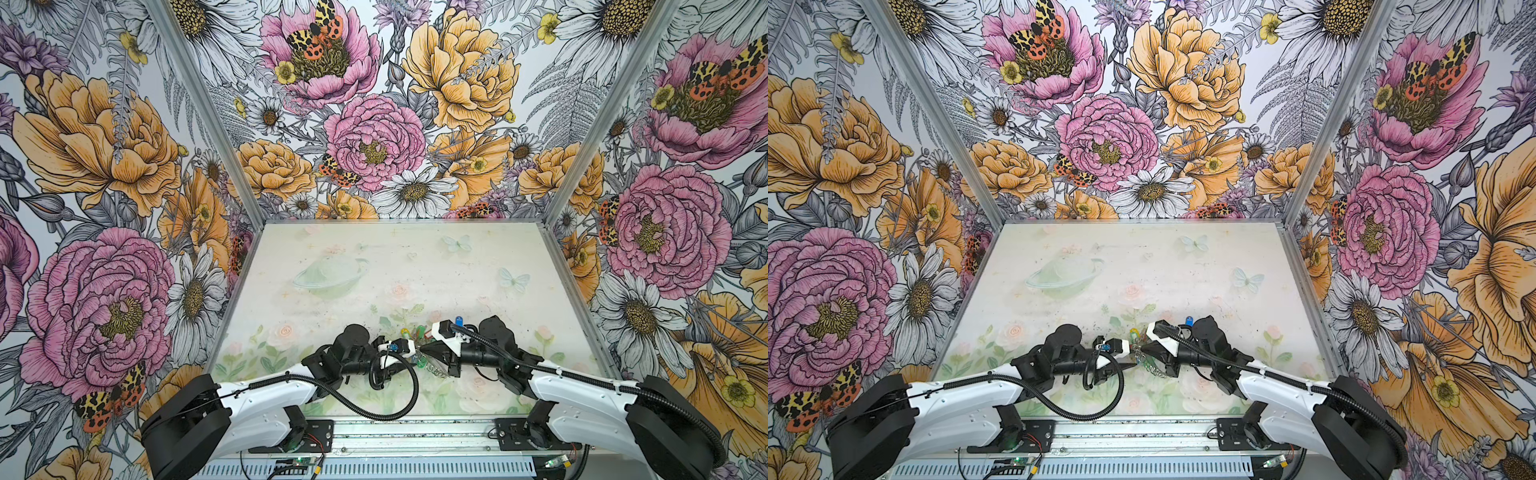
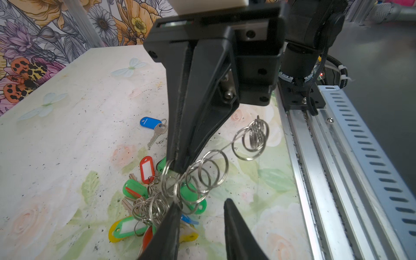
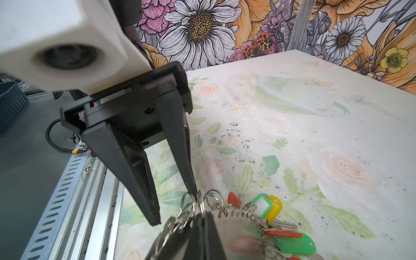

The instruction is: Put the keys on the keyring

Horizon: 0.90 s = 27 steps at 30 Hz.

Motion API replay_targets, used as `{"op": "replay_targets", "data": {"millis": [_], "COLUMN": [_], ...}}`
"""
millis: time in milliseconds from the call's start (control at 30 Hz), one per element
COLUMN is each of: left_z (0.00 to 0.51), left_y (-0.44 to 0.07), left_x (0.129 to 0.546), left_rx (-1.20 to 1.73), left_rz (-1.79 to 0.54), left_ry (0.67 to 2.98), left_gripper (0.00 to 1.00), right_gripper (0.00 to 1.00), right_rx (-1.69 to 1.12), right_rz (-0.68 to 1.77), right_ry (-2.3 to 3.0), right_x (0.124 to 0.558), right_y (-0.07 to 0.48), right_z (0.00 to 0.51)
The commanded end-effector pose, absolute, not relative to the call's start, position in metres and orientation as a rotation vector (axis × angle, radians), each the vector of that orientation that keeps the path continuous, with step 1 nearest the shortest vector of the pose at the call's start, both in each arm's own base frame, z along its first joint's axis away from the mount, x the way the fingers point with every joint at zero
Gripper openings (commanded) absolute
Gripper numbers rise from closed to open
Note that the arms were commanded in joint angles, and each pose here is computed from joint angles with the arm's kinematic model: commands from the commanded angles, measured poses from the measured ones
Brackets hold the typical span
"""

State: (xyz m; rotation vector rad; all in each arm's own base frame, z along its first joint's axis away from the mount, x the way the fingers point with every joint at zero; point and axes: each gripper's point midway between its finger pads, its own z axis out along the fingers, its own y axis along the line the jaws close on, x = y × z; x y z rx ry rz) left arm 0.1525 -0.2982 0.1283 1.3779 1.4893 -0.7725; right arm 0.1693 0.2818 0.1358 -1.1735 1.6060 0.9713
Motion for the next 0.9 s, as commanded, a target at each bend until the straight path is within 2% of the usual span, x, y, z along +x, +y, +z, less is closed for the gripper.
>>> {"op": "replay_targets", "data": {"millis": [0,233,400,567,867], "left_z": [0.141,0.165,0.155,0.14,0.134], "left_y": [-0.291,-0.274,-0.282,-0.287,-0.288], "left_x": [0.163,0.183,0.176,0.179,0.185], "left_rx": [1.283,1.105,1.18,1.223,1.22], "left_rz": [-0.762,-0.79,-0.803,-0.72,-0.701], "left_ry": [1.487,1.499,1.489,1.522,1.558], "left_gripper": [0.37,0.39,0.35,0.35,0.38], "right_gripper": [0.0,0.0,0.0,0.0,0.0], "right_rx": [-1.147,-1.173,-1.172,-1.173,-1.182], "right_rz": [0.955,0.96,0.98,1.005,1.021], "right_ry": [1.542,1.522,1.502,1.48,1.47], "right_x": [0.173,0.169,0.166,0.162,0.159], "right_y": [0.281,0.282,0.283,0.283,0.284], "right_z": [0.149,0.148,0.153,0.157,0.157]}}
